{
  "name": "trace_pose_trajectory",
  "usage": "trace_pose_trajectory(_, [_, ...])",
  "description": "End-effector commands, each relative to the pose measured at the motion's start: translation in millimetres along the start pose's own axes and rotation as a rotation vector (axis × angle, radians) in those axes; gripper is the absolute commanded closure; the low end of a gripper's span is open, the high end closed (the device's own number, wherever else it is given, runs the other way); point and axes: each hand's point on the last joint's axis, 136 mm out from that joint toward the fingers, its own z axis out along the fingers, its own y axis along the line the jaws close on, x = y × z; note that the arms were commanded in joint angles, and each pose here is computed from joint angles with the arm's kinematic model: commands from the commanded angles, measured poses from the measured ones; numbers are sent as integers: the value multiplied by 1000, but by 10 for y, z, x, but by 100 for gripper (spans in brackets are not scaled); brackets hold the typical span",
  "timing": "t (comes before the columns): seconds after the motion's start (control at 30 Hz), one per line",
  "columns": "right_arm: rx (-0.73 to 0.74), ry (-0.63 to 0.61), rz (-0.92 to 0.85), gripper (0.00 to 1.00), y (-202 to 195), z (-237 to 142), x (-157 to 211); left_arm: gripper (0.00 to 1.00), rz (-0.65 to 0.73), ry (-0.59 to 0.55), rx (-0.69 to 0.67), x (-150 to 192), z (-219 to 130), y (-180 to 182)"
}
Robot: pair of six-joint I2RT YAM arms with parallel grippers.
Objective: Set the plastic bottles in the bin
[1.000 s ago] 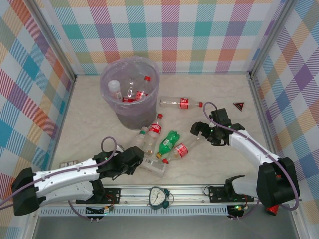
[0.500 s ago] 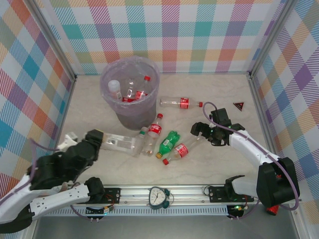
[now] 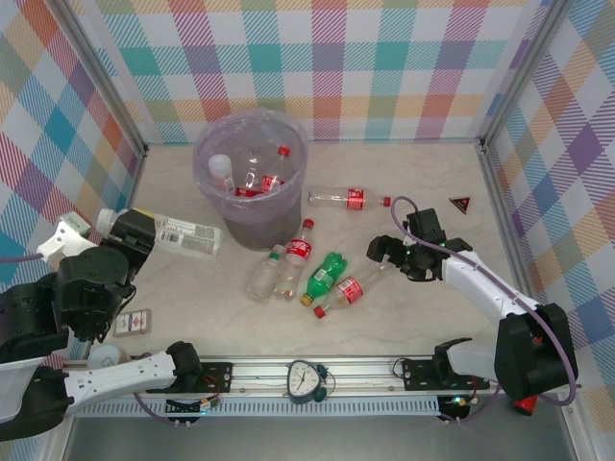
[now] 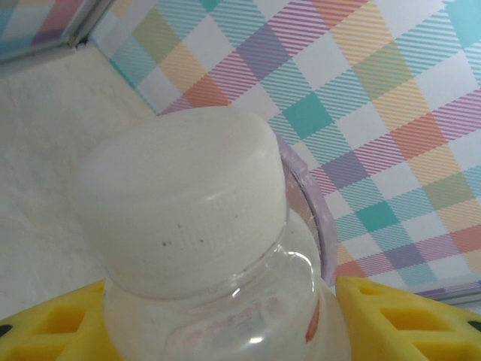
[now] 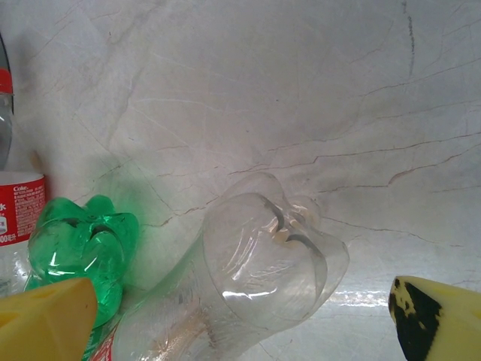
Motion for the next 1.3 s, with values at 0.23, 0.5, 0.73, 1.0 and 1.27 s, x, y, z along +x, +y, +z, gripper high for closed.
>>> trace_pose_trajectory(0.23, [-58,-31,-41,0,153,-133,-78,56,191,-57,1,32,219,-497])
trace_pose_trajectory(0.5, [-52,-53,-67,0,143,-251,-66,62,-64,150,31,138,1321,-694])
trace_pose_trajectory(0.73, [-47,-60,-51,0,103,-286,-21,60,9,170,72,141,2067,-1108])
trace_pose_trajectory(1.0, [-40,-59,-56,0,108,-263,-50,60,177,316,24,585,2672,-1145])
trace_pose_trajectory(1.27, [-15,-57,-66,0,72,-229,-71,60,502,436,-72,1073,2901,-998])
